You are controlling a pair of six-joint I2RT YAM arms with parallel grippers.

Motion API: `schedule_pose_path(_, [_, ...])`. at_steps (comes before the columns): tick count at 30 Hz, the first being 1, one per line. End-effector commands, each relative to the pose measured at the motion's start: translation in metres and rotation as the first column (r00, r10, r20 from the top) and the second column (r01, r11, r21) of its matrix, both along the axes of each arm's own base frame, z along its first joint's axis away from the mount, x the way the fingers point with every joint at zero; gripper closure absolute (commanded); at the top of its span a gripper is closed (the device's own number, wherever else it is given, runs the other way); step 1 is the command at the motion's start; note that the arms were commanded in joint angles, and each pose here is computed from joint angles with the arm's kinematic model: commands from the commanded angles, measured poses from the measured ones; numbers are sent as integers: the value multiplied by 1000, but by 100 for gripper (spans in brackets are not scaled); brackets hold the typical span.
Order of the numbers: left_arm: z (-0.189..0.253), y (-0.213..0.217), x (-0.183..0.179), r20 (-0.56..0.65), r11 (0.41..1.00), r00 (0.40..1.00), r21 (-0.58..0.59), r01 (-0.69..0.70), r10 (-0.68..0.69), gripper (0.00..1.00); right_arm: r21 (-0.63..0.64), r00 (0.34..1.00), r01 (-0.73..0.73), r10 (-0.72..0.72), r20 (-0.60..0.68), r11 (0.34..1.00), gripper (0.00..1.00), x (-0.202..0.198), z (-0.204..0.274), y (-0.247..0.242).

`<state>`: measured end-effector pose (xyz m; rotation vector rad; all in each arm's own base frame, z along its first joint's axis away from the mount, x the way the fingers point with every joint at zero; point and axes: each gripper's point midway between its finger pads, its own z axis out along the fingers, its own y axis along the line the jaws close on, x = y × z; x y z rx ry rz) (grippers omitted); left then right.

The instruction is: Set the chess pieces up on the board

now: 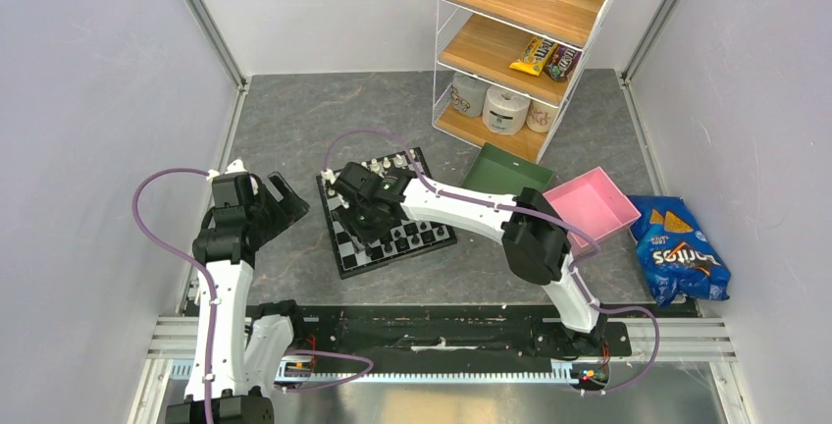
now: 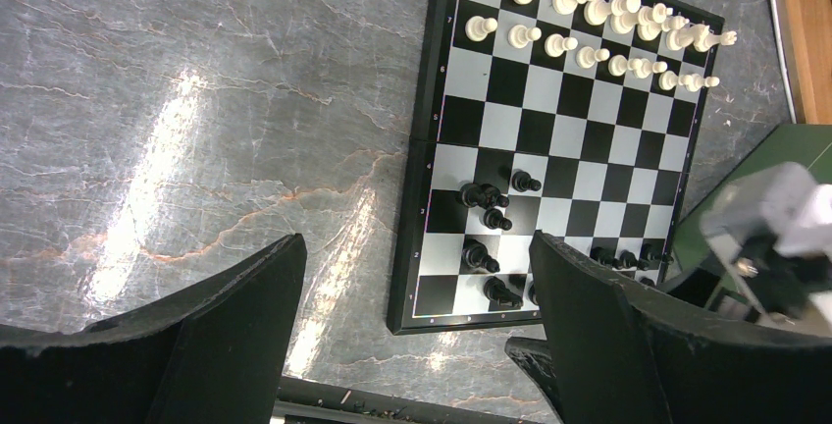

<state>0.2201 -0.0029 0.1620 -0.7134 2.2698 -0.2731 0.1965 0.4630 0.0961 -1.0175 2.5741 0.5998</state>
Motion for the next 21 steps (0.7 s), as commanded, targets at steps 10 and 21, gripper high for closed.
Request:
schedule_pose_path(10, [5,-2,6,37,1000,999,-17,1,0,9,-62,1000,12,-13,-17,998,52,2,-26,2])
schedule_pose_path(21, [5,-3,6,37,1000,999,-16,1,-1,9,-62,1000,11,-12,-6,998,68,5,-28,7])
